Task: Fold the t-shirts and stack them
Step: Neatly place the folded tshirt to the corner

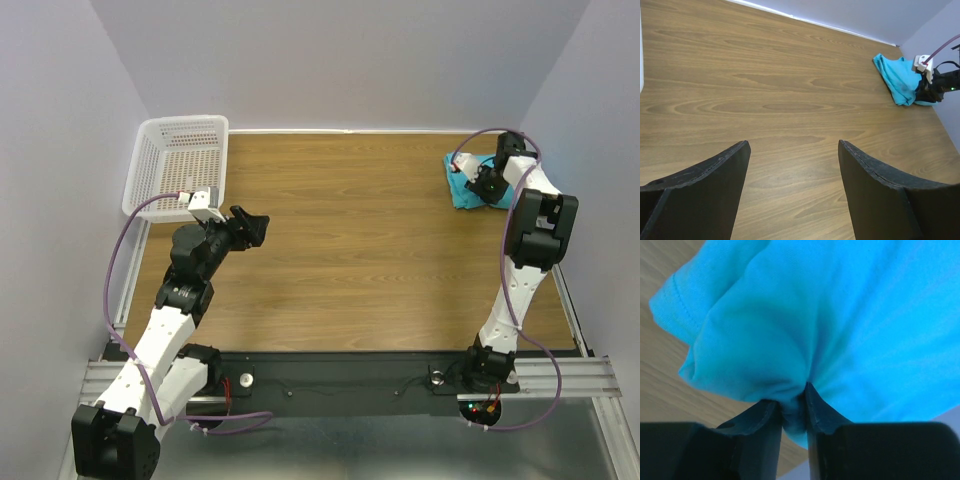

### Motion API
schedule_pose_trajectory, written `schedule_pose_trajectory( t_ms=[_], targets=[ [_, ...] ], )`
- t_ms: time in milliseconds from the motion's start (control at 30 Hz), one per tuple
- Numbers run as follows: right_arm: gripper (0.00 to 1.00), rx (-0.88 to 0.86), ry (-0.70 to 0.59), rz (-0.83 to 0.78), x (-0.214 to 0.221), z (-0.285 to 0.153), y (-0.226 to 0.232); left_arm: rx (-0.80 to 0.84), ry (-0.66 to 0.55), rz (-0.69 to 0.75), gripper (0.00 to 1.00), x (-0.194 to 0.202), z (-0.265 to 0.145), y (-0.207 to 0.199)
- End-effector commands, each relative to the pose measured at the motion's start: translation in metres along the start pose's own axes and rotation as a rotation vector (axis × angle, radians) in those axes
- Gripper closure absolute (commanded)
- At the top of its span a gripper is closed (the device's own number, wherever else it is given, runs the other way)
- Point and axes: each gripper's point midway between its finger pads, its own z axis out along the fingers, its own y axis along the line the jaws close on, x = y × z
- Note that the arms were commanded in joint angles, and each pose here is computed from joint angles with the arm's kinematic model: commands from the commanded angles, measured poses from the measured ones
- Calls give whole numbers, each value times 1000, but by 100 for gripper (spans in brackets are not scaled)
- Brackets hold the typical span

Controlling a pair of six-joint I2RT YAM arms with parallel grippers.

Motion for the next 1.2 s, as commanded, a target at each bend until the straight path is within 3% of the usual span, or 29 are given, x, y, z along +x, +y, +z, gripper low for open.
schedule_pose_trajectory(
  t_ms=[0, 67, 167, 533, 767, 933, 1033, 1067, 1167],
  targets=[
    [65, 108, -9, -11, 4, -21, -42, 48, -47, -1, 18, -10, 2, -9],
    [50, 101, -12, -11, 5, -21, -39, 48, -46, 0, 18, -10, 2, -9],
    [39, 98, -77, -9, -7, -33, -34, 53, -43, 4, 18, -10, 1, -10],
    [37, 81, -259, 114, -39, -82, -8, 76, -59, 16, 18, -18, -2, -17],
    [40, 34, -384, 375, -53, -89, -12, 77, -65, 11, 18, -19, -2, -17],
    [41, -65, -483, 563, -73, -102, 10, 76, -70, 18, 16, -23, 1, -17],
    [39, -100, -550, 641, -86, -125, 27, 64, -46, 22, 8, -23, 7, -15],
    [34, -108, -559, 661, -88, -130, 32, 62, -39, 25, 7, -23, 9, -15],
    [33, -100, -584, 713, -89, -150, 51, 22, -5, 46, 6, -25, 16, -8]
  ],
)
